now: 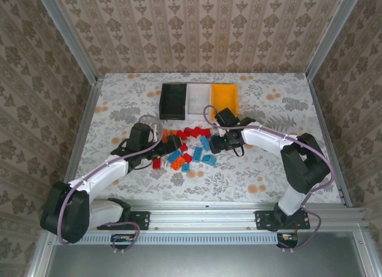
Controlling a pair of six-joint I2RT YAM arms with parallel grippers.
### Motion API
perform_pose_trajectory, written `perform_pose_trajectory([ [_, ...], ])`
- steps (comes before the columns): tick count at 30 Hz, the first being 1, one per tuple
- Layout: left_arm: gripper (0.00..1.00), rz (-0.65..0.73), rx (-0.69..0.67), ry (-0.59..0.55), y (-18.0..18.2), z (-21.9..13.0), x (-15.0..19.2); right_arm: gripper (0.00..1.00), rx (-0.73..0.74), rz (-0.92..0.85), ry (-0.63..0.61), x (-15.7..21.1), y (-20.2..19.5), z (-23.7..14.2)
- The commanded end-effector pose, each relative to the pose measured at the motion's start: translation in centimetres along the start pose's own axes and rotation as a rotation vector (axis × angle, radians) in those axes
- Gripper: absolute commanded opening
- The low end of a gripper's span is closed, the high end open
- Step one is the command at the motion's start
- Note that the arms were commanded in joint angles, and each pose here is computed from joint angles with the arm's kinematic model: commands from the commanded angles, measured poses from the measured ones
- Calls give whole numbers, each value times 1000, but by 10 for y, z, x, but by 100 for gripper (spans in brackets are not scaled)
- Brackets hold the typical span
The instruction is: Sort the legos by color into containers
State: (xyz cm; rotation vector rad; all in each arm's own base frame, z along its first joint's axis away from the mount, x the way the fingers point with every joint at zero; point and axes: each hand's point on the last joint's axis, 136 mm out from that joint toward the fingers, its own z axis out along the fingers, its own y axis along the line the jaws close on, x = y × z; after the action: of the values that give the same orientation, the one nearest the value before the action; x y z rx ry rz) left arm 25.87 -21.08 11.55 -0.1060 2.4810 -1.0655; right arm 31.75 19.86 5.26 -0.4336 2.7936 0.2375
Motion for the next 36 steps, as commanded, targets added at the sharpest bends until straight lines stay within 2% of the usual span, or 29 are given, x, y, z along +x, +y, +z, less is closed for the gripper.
perform_pose_trajectory([
  [1,100,48,13,-39,-16,-12,-11,67,13,-18,50,10,-2,13],
  [11,100,19,-22,-80,-1,-31,-18,70,75,-10,30,-15,-10,35],
  [16,100,-6,-26,-111,8,-43,-16,65,113,-13,21,-30,-17,41],
  [18,100,-15,-30,-119,13,-47,-14,61,127,-19,8,-35,-19,42],
  [22,100,-36,-31,-137,19,-55,-15,39,127,-32,-13,-43,-18,40],
  [25,100,-50,-36,-146,23,-61,-17,30,112,-45,-31,-36,-16,27],
  [30,100,-104,-77,-160,38,-62,-19,29,149,-13,-131,-32,-27,-25],
  [33,100,-181,-107,-147,50,-55,-16,29,191,35,-225,-57,-39,-54],
  [36,100,-195,-75,-117,46,-49,-15,29,246,75,-278,-94,-54,-61],
])
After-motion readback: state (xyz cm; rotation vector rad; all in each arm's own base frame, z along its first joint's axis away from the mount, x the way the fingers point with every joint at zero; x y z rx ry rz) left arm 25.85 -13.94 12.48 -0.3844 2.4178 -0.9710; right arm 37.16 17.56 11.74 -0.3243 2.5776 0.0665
